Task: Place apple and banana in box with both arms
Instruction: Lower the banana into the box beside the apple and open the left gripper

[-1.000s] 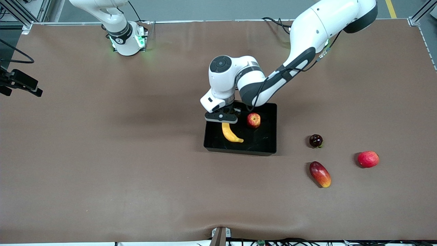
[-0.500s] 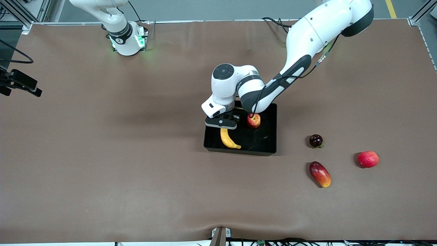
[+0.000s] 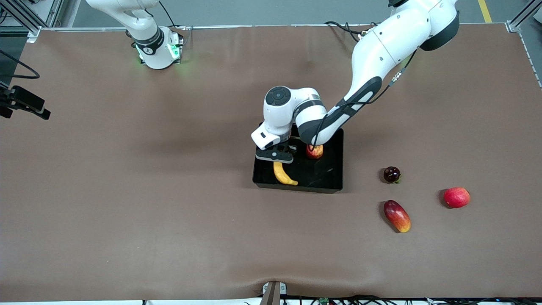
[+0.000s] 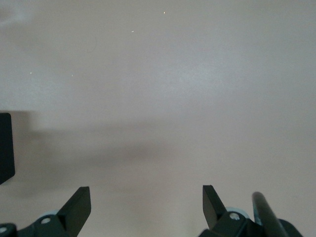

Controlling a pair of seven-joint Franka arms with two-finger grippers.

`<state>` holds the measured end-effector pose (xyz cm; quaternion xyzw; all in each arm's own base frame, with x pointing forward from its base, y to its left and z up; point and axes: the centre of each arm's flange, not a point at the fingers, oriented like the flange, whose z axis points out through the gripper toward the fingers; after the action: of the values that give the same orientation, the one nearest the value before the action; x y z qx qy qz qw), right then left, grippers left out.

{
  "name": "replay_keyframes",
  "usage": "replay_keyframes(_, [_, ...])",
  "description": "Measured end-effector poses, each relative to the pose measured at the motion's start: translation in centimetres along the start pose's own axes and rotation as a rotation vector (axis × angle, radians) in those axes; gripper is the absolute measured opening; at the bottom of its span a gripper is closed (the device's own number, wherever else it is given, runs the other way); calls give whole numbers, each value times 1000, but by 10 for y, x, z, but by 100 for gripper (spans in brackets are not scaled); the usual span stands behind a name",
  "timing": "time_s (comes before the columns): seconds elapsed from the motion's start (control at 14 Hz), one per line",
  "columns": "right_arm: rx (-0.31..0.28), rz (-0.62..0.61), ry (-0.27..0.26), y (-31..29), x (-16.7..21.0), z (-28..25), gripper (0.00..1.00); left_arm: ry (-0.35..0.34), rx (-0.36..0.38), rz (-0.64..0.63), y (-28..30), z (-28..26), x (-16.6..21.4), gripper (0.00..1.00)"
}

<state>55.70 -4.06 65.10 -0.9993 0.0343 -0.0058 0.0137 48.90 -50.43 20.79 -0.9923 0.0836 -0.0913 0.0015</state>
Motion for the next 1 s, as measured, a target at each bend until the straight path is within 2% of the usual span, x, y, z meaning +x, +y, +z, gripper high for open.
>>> replay_keyframes(0.43, [0,3,-1,2,0,0,100,-8,16,-9,-8,12,2,36])
replay_keyframes(0.57, [-8,4,-1,3,0,0,100,-8,16,-9,-8,12,2,40])
replay_keyframes(1.0, [-36,4,-1,5,0,0,100,17,4,-21,-8,1,13,97])
